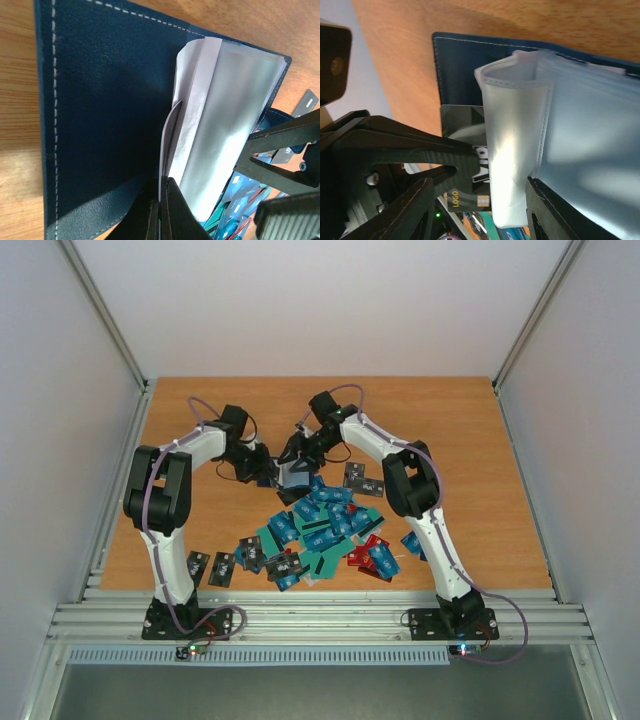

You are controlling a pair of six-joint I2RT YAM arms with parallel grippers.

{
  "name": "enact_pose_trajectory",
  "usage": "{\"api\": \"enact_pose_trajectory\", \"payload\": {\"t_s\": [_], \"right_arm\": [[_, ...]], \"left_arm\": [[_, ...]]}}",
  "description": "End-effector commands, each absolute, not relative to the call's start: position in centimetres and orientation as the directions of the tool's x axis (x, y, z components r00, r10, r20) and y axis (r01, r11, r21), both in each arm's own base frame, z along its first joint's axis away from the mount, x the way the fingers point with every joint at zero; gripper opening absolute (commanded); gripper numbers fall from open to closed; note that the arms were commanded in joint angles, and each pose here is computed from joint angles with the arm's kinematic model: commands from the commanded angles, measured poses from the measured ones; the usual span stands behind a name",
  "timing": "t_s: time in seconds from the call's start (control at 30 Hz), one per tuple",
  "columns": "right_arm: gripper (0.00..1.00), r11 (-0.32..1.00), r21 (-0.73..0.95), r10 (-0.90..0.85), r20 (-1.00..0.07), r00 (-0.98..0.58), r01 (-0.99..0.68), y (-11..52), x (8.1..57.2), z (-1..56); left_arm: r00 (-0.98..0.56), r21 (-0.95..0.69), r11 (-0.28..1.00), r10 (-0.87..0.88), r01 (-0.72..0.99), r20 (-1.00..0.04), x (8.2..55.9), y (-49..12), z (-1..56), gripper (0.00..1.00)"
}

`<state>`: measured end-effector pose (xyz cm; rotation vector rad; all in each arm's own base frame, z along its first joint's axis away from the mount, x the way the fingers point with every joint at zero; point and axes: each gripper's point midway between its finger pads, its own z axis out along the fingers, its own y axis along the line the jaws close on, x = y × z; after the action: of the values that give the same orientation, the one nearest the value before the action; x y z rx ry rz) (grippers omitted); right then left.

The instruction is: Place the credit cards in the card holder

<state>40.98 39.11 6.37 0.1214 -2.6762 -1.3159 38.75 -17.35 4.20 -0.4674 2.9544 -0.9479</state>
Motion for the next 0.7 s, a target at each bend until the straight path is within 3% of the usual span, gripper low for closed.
{"api": "enact_pose_trajectory", "payload": {"t_s": [0.0, 0.67], "right_arm": [[0.51, 0.539, 0.842, -0.195, 0.08, -0.978, -0.038, 41.2, 40.7, 7.1], [0.51, 0.494, 0.869, -0.194, 0.073, -0.978, -0.033, 43.0, 41.4, 6.5]], "left_arm": [[-0.949, -0.576, 0.757, -0.289, -0.309, 0.13, 37.9, -17.6, 3.6, 0.0], [-0.95, -0.639, 0.713, -0.295, -0.289, 0.101, 35.9, -17.7, 11.2, 0.0]]}}
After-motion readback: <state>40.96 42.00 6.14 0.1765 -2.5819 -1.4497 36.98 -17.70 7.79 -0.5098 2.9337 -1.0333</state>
